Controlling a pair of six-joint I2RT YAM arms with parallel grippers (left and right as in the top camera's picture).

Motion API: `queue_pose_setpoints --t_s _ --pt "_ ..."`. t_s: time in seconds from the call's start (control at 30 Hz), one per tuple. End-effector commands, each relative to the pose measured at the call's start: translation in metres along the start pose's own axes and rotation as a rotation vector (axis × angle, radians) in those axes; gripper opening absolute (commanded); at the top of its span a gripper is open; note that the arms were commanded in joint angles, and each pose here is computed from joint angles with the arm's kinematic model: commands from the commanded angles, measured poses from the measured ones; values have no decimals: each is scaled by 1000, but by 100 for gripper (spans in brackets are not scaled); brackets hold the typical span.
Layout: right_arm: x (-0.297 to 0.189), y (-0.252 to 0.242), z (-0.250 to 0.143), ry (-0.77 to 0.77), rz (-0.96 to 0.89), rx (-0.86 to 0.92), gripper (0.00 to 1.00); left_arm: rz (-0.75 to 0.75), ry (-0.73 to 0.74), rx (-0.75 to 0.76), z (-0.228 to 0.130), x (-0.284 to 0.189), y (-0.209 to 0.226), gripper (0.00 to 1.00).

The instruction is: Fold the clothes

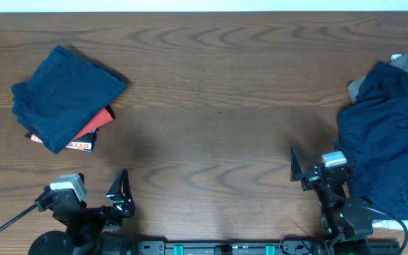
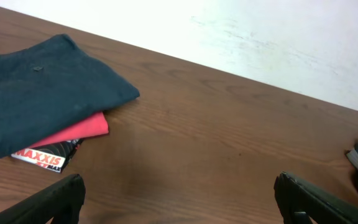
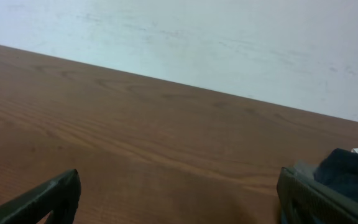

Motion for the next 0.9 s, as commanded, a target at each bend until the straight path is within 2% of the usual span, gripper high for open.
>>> queue_pose_setpoints --t_s 0.0,0.17,0.43,0.87 --pt "0 2 0 -3 18 -14 99 9 -5 1 0 0 1 98" --pt "0 2 0 -4 18 -14 99 113 32 47 -13 0 14 98" --pt "0 2 0 -4 18 -14 99 307 -22 -11 -53 34 50 98" --pt "0 2 0 -3 18 -14 99 250 -173 -32 -88 115 80 98"
Point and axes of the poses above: each gripper's point midway between its finger pads, its own x axis out along the fingers, its own y axis along the line the jaws close on, z = x × y, the point moved 10 cm from there along -x, back along the fingers, and after that the axes turned 8 degrees about -x, right-handed, at the moved point
